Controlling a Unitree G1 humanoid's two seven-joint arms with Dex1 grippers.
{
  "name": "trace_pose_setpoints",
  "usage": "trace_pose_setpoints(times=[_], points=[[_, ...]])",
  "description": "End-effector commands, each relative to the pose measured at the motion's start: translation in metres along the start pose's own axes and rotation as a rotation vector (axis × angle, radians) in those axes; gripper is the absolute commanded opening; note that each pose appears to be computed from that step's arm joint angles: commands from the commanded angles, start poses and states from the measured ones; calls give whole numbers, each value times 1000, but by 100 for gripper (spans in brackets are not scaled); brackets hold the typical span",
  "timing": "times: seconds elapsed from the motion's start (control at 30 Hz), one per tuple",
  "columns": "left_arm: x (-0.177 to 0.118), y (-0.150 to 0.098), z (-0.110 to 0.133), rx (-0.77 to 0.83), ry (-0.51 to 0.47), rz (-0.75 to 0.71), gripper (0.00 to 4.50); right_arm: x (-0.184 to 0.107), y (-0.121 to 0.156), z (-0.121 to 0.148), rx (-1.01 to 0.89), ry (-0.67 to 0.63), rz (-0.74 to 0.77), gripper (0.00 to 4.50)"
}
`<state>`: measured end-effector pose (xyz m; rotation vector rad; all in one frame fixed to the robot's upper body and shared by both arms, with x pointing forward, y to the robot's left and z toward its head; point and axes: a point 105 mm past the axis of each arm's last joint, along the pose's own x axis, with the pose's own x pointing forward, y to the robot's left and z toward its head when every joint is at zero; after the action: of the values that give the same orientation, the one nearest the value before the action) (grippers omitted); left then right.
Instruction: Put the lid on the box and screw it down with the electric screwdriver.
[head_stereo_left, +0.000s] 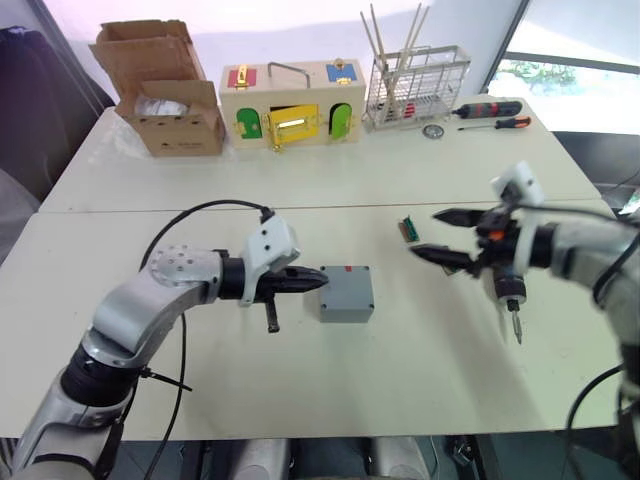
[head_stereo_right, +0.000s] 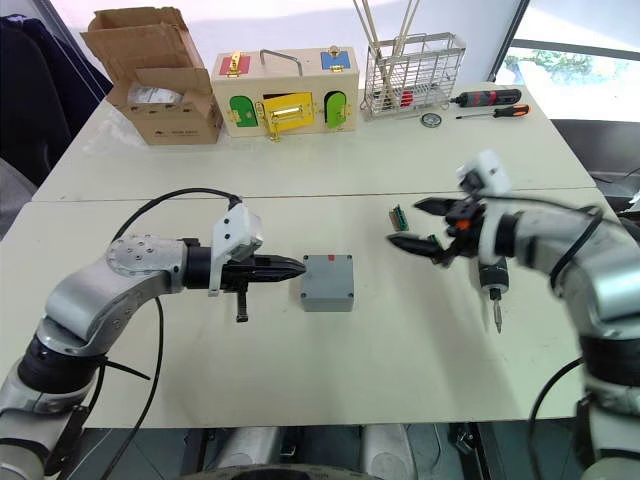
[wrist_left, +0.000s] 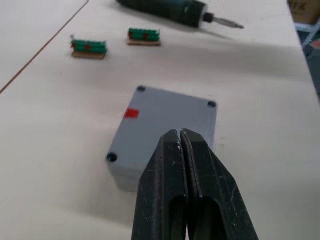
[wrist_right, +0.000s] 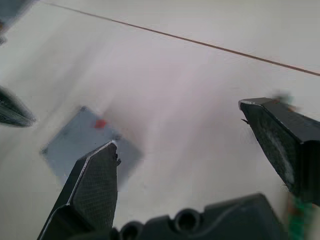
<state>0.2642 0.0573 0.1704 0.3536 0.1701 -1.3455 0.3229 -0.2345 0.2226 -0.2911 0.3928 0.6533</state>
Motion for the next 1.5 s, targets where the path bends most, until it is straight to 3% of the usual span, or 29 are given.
trace_pose_setpoints(times=[0.03, 0.17, 0.4, 0.8, 1.03, 1.13, 1.33, 1.5], points=[[8, -12, 14, 87, -34, -65, 0, -34, -54, -6, 99, 108, -243, 448], [17, -17, 19, 127, -51, -111, 0, -54, -67, -46, 278, 376, -279, 448], [25, -27, 20, 174, -53, -164, 0, -51, -55, -60, 539, 484, -156, 448], [29, -31, 13, 143, -53, -93, 0, -23, -54, -88, 605, 659, -100, 448], [28, -33, 11, 112, -49, -56, 0, 1, -55, -113, 527, 767, -99, 448], [28, -33, 11, 105, -50, -49, 0, 6, -56, -120, 474, 807, -86, 377], [29, -31, 7, 104, -35, -33, 0, -2, -51, -136, 413, 913, 0, 185], [29, -28, 7, 103, -35, -26, 0, -13, -50, -147, 413, 959, 16, 184]])
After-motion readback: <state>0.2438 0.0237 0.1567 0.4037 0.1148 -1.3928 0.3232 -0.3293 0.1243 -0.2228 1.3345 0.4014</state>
